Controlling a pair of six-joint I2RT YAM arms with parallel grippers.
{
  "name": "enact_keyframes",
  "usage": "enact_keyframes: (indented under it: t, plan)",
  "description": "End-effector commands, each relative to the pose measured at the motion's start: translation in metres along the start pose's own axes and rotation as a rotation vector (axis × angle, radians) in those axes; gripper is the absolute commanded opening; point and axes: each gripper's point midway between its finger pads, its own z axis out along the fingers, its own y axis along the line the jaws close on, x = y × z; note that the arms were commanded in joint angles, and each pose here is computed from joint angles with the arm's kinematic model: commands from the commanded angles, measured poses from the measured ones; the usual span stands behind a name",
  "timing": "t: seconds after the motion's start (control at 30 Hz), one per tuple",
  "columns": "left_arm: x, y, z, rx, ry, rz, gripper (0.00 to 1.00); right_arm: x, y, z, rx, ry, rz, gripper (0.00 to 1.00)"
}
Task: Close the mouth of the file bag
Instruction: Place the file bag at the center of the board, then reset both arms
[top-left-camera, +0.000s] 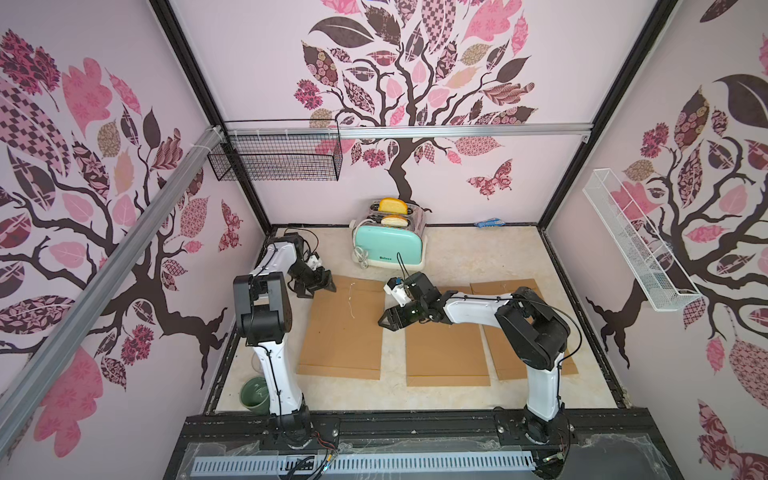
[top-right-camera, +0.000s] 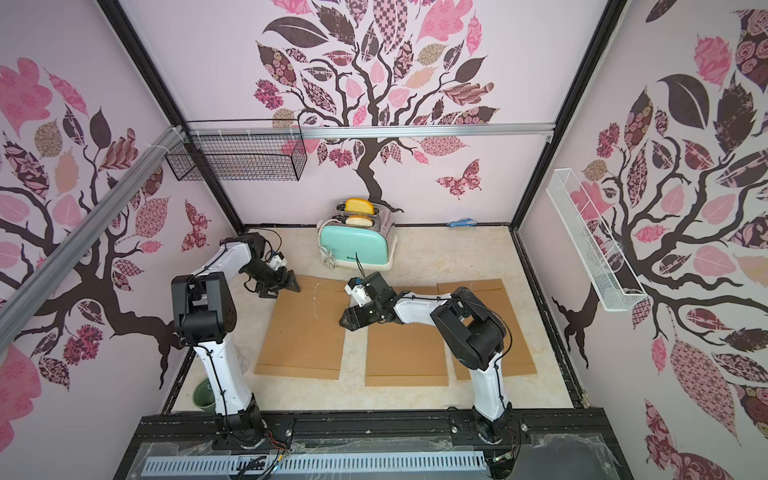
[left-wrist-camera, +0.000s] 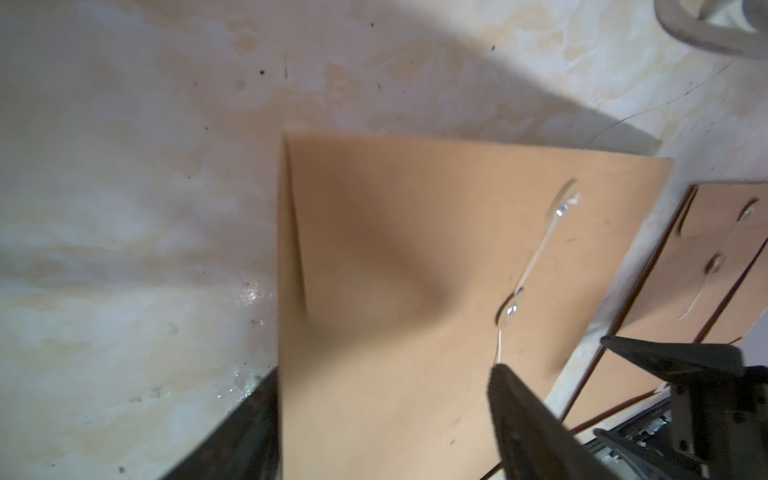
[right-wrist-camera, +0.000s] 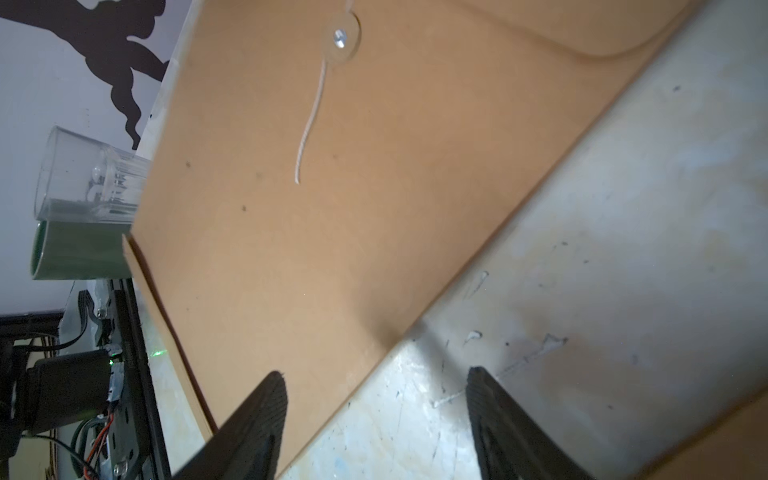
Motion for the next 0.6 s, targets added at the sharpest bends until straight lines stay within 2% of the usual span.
enact_keyframes:
  t: [0.0, 0.1, 0.2, 0.23, 0.3, 0.33, 0.4, 0.47, 0.5, 0.57]
  plan:
    - [-0.012, 0.008, -0.013, -0.064, -0.057, 0.005, 0.98, -0.034, 0.013, -0.018, 0.004, -0.105, -0.039, 0.71]
    - [-0.02, 0.025, -0.042, -0.216, -0.142, -0.035, 0.98, -0.042, 0.018, -0.031, 0.016, -0.135, -0.053, 0.72]
    - [-0.026, 0.033, -0.088, -0.341, -0.3, -0.107, 0.98, -0.058, 0.024, -0.062, 0.058, -0.23, -0.079, 0.72]
    - [-0.026, 0.027, -0.1, -0.328, -0.356, -0.114, 0.98, -0.064, 0.026, -0.075, 0.066, -0.27, -0.084, 0.73]
    - [-0.026, -0.003, -0.13, -0.246, -0.542, -0.09, 0.98, -0.075, 0.031, -0.111, 0.078, -0.354, -0.087, 0.76]
    - [-0.027, -0.019, -0.148, -0.215, -0.651, -0.059, 0.98, -0.081, 0.029, -0.128, 0.094, -0.389, -0.074, 0.97]
    - [-0.018, -0.057, -0.179, -0.188, -0.885, 0.035, 0.98, -0.087, 0.021, -0.171, 0.128, -0.462, -0.05, 0.99]
    - [-0.003, -0.085, -0.195, -0.163, -1.084, 0.135, 0.98, -0.091, 0.003, -0.218, 0.207, -0.57, -0.06, 0.99]
    - [0.006, -0.089, -0.197, -0.171, -1.157, 0.158, 0.97, -0.089, -0.011, -0.244, 0.279, -0.63, -0.068, 0.99]
    - [0.019, -0.082, -0.184, -0.183, -1.184, 0.157, 0.98, -0.079, -0.041, -0.287, 0.437, -0.738, -0.085, 1.0]
